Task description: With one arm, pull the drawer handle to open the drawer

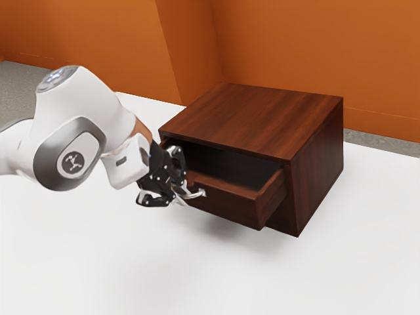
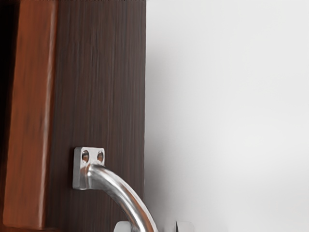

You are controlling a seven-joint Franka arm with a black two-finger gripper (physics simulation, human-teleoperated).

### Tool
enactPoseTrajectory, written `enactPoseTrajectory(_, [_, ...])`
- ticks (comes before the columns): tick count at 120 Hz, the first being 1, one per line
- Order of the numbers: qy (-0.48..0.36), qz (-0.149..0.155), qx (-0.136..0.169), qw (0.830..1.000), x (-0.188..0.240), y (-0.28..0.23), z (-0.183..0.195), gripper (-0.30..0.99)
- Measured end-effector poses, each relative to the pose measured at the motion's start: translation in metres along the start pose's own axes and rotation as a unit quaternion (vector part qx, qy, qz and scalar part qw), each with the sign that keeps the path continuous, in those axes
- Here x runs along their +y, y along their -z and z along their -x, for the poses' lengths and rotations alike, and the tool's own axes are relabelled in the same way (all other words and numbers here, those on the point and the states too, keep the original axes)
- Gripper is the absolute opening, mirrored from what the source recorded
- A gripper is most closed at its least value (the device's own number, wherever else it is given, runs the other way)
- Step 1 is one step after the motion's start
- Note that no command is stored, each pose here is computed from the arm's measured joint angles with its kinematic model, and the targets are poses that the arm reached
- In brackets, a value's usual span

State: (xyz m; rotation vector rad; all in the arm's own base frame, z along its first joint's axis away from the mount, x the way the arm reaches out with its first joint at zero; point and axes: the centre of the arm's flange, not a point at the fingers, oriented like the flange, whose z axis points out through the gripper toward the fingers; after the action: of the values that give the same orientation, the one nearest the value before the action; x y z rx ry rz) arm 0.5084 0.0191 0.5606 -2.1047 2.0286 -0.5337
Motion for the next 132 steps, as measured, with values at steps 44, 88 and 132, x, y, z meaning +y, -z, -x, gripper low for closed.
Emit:
enactPoseTrajectory(44, [0.004, -0.005, -0.005, 1.000, 0.016, 0.011, 0.003, 0.03])
enactPoseTrajectory(88, [0.005, -0.005, -0.008, 1.000, 0.033, 0.014, 0.001, 0.03])
enactPoseTrajectory(132, [0.013, -0.010, -0.018, 1.000, 0.052, 0.024, 0.008, 0.02])
